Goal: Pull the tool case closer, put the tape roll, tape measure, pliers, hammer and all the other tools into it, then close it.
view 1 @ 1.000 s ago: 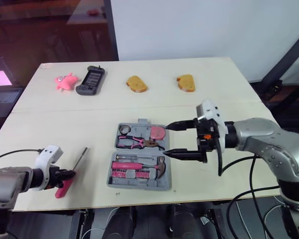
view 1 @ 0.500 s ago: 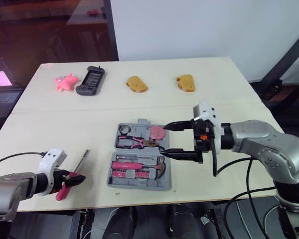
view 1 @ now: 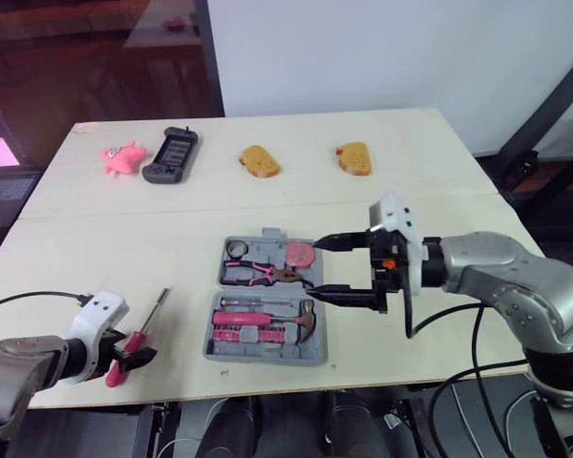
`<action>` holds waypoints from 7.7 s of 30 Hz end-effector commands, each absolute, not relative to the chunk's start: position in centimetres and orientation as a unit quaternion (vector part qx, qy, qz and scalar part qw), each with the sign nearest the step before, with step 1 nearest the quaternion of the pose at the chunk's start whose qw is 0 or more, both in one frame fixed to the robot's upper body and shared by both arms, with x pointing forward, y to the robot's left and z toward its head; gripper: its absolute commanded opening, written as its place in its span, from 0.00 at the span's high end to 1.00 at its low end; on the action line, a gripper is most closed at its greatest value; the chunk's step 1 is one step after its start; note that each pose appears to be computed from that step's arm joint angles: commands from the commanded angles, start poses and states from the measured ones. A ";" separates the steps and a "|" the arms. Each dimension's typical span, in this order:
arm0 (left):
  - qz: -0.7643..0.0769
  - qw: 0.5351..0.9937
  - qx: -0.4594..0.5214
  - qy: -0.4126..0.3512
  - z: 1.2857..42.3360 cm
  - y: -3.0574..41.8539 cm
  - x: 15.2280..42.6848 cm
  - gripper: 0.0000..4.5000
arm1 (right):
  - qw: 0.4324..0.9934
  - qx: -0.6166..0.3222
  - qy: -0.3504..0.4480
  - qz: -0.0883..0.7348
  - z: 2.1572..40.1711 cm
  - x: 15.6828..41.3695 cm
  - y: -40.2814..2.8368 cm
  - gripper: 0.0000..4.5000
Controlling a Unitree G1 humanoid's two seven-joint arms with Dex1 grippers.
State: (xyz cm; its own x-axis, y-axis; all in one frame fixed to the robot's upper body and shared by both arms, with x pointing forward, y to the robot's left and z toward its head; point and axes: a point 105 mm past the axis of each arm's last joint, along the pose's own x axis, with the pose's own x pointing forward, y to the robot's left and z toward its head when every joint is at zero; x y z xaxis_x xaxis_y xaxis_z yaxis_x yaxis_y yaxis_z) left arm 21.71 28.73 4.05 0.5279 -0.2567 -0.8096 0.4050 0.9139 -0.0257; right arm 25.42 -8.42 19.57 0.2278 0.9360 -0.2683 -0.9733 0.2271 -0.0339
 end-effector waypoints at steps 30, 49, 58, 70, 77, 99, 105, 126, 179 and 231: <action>-0.327 0.871 0.143 0.336 11.0 26.4 26.7 0.92 | 0.752 -0.155 0.112 0.630 19.3 23.8 -9.7 0.00; -0.656 0.642 0.290 0.270 14.5 12.0 25.3 0.92 | 0.744 -0.205 0.183 0.609 18.2 19.5 -14.3 0.00; -0.673 0.618 0.299 0.275 12.1 10.1 25.2 0.92 | 0.755 -0.190 0.201 0.594 18.2 18.3 -14.3 0.00; -0.651 0.587 0.311 0.368 13.2 11.5 24.4 0.92 | 0.754 -0.177 0.204 0.598 18.4 18.2 -13.5 0.00; -0.623 0.595 0.323 0.392 12.6 13.3 24.8 0.92 | 0.754 -0.172 0.201 0.601 18.4 18.6 -13.1 0.00; -0.600 0.529 0.452 0.394 12.4 12.5 26.2 0.92 | 0.738 -0.174 0.249 0.603 16.4 17.2 -12.9 0.00; -0.610 0.534 0.446 0.380 13.4 11.1 25.4 0.92 | 0.739 -0.171 0.242 0.605 16.4 17.4 -12.8 0.00; -0.569 0.495 0.486 0.442 10.2 8.9 25.7 0.92 | 0.735 -0.202 0.246 0.599 15.0 18.6 -13.9 0.00; -0.582 0.517 0.455 0.432 6.9 4.3 24.6 0.92 | 0.740 -0.219 0.247 0.586 14.2 19.4 -13.9 0.00; -0.700 0.670 0.231 0.093 8.6 11.5 23.8 0.98 | 0.736 -0.216 0.205 0.608 16.4 19.8 -12.8 0.00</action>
